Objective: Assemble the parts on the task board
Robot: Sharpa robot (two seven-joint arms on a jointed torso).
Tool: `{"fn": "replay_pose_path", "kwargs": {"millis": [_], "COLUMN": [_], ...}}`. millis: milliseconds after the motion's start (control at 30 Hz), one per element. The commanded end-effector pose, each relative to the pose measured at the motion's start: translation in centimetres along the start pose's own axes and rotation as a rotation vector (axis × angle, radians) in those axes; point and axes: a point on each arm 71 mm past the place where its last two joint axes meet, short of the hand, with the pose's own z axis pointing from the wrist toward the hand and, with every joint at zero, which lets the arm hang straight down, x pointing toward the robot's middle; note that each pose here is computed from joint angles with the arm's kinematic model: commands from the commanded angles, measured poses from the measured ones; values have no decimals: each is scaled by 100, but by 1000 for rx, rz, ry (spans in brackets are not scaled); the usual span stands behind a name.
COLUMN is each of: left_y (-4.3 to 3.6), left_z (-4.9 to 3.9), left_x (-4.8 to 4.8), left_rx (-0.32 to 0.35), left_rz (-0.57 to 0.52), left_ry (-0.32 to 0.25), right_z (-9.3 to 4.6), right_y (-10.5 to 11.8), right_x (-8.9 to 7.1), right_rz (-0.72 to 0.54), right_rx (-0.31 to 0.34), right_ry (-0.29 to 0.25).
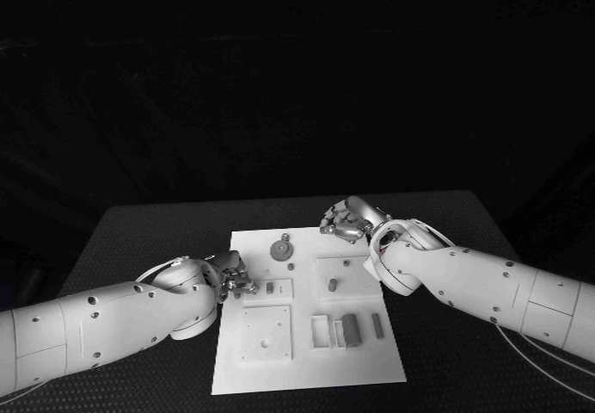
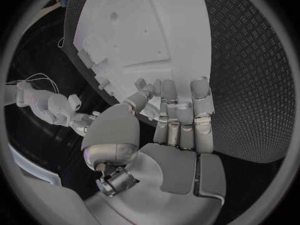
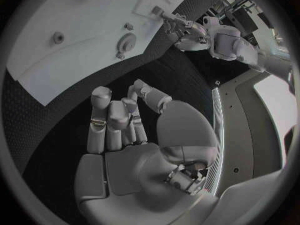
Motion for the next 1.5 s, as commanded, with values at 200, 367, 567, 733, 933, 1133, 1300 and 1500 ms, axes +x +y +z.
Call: {"fn": "replay_pose_path", "kwargs": {"millis": [200, 367, 567, 733, 933, 1133, 1300, 1500], "left_y": [-20, -28, -37, -44, -48, -41, -41, -29], "left_z": [-2, -5, -6, -5, -2, 3, 5, 8], "left_x": [45, 69, 83, 88, 81, 71, 68, 60], "left_rx": [-1, -3, -3, -2, 2, 2, 4, 2], "left_rz": [28, 50, 60, 64, 57, 55, 54, 50], "left_ry": [33, 62, 78, 83, 73, 64, 61, 54], "right_z": [-2, -2, -1, -2, -2, -2, -1, -1], "right_y": [10, 4, 1, -4, -4, -9, -11, -13], "right_x": [5, 3, 6, 2, 3, 1, 1, 0], "right_rz": [0, 0, 10, 10, 10, 10, 10, 9], "right_rx": [-11, -8, -3, -2, -2, 0, 0, 2], "right_ry": [12, 13, 16, 14, 15, 15, 15, 16]}}
